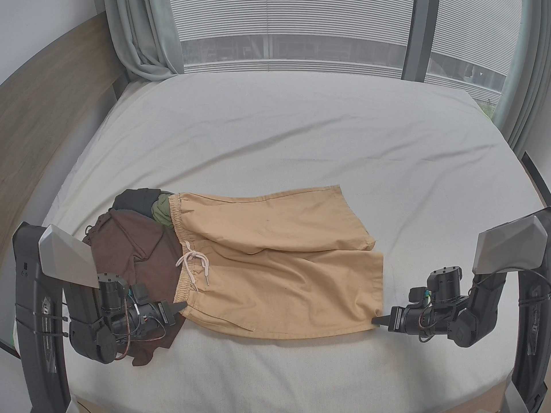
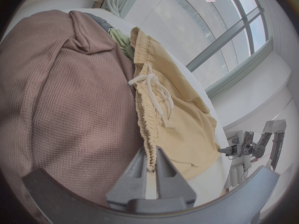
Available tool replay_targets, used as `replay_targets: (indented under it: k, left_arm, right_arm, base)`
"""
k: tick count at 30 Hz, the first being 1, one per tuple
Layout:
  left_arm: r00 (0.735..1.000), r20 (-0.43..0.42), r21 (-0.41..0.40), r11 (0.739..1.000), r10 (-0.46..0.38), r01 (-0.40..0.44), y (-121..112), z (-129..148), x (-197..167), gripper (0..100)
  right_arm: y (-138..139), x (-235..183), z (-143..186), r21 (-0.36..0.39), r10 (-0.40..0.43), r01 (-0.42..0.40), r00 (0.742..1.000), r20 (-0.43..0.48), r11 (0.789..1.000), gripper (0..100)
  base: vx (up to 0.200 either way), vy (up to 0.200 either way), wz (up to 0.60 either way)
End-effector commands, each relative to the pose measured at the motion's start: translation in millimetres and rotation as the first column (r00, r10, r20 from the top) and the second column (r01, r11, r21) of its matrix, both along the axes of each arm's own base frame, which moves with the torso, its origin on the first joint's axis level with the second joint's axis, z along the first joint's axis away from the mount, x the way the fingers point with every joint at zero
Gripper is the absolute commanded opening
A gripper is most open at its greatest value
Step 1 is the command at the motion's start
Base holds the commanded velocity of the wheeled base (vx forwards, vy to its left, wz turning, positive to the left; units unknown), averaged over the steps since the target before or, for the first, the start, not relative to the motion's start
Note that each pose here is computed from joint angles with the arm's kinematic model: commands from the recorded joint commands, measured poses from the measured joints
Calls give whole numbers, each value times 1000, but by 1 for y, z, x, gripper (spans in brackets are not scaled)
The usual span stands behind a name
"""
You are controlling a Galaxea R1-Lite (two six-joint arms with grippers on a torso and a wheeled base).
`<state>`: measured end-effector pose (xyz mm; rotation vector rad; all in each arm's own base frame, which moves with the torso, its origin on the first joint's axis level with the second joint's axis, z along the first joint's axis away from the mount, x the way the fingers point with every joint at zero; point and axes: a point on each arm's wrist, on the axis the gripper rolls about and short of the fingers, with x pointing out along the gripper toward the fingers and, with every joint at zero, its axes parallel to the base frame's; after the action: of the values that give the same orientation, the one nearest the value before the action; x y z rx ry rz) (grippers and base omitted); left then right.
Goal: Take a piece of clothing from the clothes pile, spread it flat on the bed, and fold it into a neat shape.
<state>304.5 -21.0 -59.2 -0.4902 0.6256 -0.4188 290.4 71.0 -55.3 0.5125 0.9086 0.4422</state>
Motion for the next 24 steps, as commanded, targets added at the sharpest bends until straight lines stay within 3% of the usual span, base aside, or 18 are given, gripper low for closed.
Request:
replay_targets:
  k: [1,16,24]
  left_arm:
    - [1000,29,-4,1000,7,-7,3,12,0,0]
    - [997,-73,3,1000,-17,17,2,30,-50,0]
    - [996,-81,28,999,-38,40,1,37,-65,0]
  right_arm:
    - [-1,-6,18,4,3,-3,1000,29,1000,0]
    - [-8,-41,15,-74,73,-75,997,-30,994,0]
    - [-10,-51,14,-95,96,-100,994,-44,990,0]
  base:
    - [0,0,0]
    - [0,0,0]
    - [0,0,0]
